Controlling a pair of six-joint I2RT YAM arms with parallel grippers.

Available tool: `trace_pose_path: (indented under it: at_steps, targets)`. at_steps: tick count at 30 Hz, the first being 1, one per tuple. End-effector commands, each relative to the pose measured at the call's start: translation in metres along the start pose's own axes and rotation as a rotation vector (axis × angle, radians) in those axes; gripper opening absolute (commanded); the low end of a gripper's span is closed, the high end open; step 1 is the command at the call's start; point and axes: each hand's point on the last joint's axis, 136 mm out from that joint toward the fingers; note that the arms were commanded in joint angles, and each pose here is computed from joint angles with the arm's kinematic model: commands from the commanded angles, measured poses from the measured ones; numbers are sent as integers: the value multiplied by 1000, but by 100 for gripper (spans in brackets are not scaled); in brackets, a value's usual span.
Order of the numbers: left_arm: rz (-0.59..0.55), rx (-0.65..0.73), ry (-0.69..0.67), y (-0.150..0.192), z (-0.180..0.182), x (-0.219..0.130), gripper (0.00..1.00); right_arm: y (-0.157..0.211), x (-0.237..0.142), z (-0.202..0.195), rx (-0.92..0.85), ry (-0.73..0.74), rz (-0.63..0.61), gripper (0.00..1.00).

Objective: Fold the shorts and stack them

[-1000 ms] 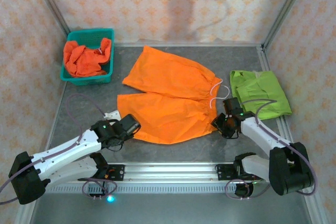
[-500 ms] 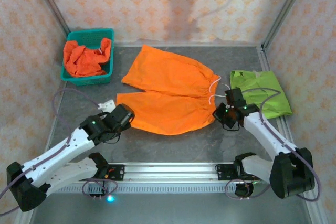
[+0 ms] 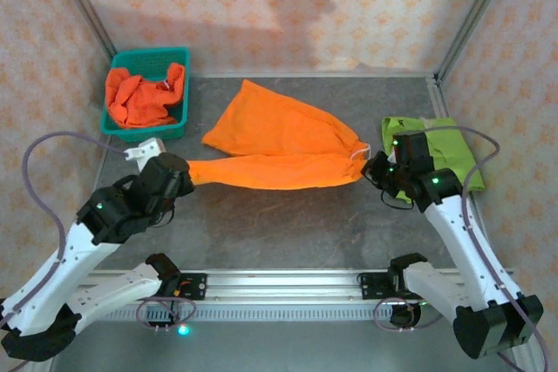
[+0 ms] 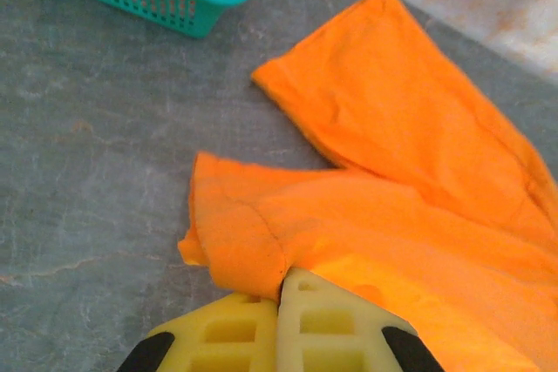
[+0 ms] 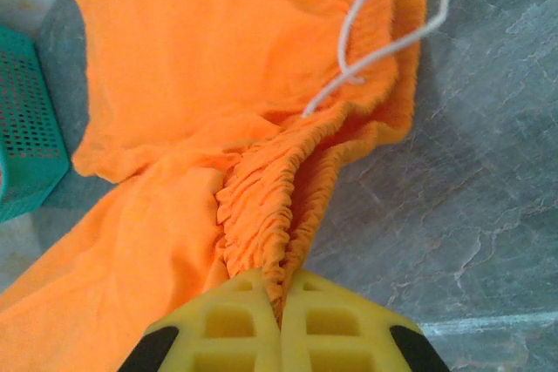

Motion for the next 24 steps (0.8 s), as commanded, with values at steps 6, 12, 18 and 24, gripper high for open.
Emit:
trace_pose_path:
  at_steps: [6, 12, 18, 24]
  targets:
    - [-108, 82, -9, -57, -7, -34, 0, 0, -37, 24, -13, -81, -28, 0]
    - [-130, 147, -12, -81, -37, -22, 0, -8, -33, 21, -4, -55, -62, 0]
    - [-92, 196, -50, -87, -59, 13, 0, -21, -17, 9, 6, 13, -112, 0]
    - [-45, 190, -91, -88, -66, 53, 0, -37, 4, 0, 41, 65, -137, 0]
Point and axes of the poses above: each hand's point on the last joint's axis, 136 mm out from that joint toward the fingers, its own x axis out along the fingers, its own z axis along the line the jaws close on, y = z × x, and after that the axes turned 12 degrees about x, right-handed
